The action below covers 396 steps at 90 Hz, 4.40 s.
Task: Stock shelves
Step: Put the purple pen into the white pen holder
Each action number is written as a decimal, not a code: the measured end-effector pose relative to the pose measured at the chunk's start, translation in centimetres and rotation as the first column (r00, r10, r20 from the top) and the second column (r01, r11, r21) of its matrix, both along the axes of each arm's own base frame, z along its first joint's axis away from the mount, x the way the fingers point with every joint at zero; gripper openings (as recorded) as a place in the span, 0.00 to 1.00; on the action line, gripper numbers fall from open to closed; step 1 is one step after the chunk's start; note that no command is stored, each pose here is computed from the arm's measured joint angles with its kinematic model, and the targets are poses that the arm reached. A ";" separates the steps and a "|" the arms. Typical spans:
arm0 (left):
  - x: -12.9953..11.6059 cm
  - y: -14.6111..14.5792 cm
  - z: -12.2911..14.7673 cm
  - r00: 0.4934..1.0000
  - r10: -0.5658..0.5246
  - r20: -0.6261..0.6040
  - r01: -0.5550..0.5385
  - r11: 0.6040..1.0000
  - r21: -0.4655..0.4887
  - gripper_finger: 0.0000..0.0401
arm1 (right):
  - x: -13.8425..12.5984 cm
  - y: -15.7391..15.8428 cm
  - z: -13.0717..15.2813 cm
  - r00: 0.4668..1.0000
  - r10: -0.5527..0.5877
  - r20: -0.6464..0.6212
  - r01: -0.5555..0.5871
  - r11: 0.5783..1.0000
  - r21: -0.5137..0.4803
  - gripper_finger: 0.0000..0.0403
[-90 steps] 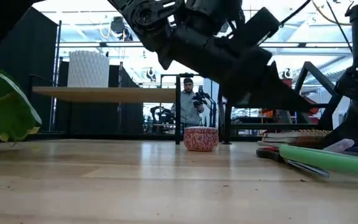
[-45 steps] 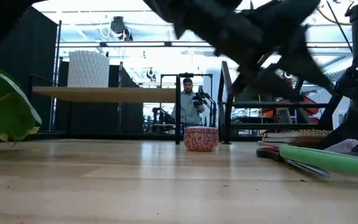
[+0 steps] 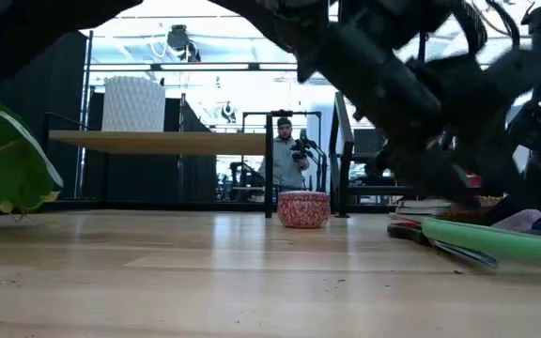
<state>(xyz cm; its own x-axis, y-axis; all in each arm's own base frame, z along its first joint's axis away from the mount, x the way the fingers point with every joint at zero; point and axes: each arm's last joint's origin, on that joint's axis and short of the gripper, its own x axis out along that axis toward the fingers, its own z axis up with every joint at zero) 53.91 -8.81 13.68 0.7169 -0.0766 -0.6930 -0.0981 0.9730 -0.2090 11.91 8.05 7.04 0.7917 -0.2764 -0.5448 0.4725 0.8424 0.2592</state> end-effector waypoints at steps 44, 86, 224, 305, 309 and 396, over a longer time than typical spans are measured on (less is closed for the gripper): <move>0.4 0.4 -1.5 1.000 0.019 0.009 -0.019 1.000 0.009 0.54 | 0.0 0.0 0.0 1.000 0.000 -0.002 0.000 1.000 -0.003 0.00; 0.2 0.9 -1.9 0.998 0.060 -0.017 -0.058 0.996 0.068 0.25 | -0.1 -0.1 -0.1 1.000 0.001 -0.009 -0.001 1.000 -0.004 0.00; -3.1 0.3 6.5 0.956 -0.264 -0.130 0.290 0.915 0.279 0.02 | 6.7 3.0 10.3 0.898 0.302 -0.320 -0.374 0.908 -0.191 0.26; -3.1 0.6 6.4 0.957 -0.259 -0.132 0.286 0.919 0.272 0.03 | 8.3 3.1 8.4 0.874 0.324 -0.362 -0.401 0.901 -0.165 0.03; -3.1 0.6 6.4 0.956 -0.260 -0.137 0.289 0.918 0.273 0.03 | 8.4 3.1 8.4 0.877 0.327 -0.354 -0.400 0.903 -0.157 0.02; -3.2 1.0 6.3 0.951 -0.265 -0.156 0.301 0.906 0.296 0.03 | 9.2 2.3 8.5 0.881 0.329 -0.341 -0.398 0.903 -0.159 0.02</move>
<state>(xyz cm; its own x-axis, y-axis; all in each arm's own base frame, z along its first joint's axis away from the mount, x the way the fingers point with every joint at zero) 50.73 -7.78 19.99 0.6156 -0.0321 -0.7874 0.1868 0.9766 0.1062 21.08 10.32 15.58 0.6681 -0.1396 -0.7309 0.1469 0.9877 -0.0544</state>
